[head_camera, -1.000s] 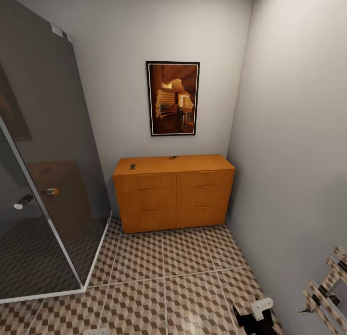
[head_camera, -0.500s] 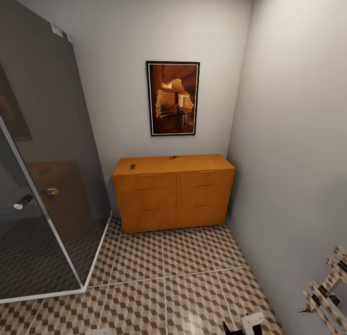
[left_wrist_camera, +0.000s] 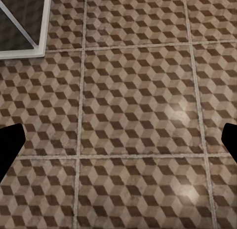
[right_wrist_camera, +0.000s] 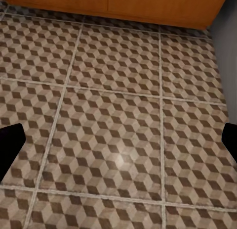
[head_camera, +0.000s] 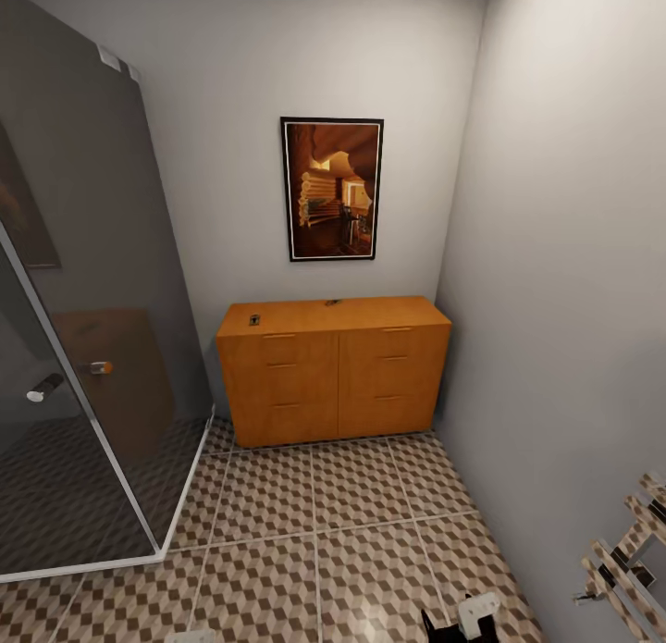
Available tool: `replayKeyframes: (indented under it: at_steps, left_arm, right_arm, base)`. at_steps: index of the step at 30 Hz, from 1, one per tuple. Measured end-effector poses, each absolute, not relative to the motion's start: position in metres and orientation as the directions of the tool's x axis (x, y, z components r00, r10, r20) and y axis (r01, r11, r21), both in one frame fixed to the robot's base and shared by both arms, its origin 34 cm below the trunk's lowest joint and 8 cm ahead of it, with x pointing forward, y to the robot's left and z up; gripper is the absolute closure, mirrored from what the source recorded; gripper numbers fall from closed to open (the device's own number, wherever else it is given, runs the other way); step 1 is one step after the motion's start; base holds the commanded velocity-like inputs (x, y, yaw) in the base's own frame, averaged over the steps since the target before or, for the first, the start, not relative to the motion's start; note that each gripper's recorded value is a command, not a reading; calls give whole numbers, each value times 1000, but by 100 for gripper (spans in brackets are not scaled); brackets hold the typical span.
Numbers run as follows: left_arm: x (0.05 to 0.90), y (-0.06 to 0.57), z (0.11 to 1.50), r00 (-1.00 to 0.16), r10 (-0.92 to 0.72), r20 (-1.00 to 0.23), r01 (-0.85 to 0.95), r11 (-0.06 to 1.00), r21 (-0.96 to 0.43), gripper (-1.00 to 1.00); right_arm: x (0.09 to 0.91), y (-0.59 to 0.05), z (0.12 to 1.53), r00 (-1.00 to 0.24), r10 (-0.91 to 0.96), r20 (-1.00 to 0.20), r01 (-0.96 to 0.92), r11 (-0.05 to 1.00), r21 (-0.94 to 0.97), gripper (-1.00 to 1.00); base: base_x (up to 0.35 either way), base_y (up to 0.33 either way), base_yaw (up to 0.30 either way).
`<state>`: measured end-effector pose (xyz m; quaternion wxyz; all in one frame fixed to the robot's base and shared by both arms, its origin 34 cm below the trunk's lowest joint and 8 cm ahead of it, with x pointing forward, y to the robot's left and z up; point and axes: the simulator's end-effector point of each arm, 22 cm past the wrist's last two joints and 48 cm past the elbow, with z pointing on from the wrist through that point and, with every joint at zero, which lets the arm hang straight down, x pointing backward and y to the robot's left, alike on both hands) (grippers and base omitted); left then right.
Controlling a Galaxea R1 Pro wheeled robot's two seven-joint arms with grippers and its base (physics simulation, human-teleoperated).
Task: Take the four mousetraps from the cabinet in the bathroom and place them on the bathroom floor. Make sure all four end up on the same floor surface, and ensure that at least two of them are either under or directly next to the same bathroom sink.
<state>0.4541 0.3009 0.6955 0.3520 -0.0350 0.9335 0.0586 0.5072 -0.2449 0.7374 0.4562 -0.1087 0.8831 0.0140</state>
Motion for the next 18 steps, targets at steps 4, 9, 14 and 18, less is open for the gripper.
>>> replayKeyframes:
  at_steps: [4,9,14,18]
  left_arm:
    - [454,301,695,-750,-24,-661,-106,991,85,-100]
    - [454,301,695,-750,-24,-661,-106,991,85,-100]
    - [454,301,696,-750,-24,-661,-107,991,85,-100]
    - [454,301,696,-750,-24,-661,-106,991,85,-100]
  right_arm:
    - [513,-238,740,-559,-175,-810,-206,976,-68,-100]
    - [521,-234,726,-687,-184,-703,-199,978,-61,-100]
    - [631,-201,837,-480,-158,-863,-196,978,-70,-100]
    - [656,-184,877,-462,-140,-876,-181,982,-61,-100]
  base:
    - [0,0,0]
    - [0,0,0]
    - [0,0,0]
    - [0,0,0]
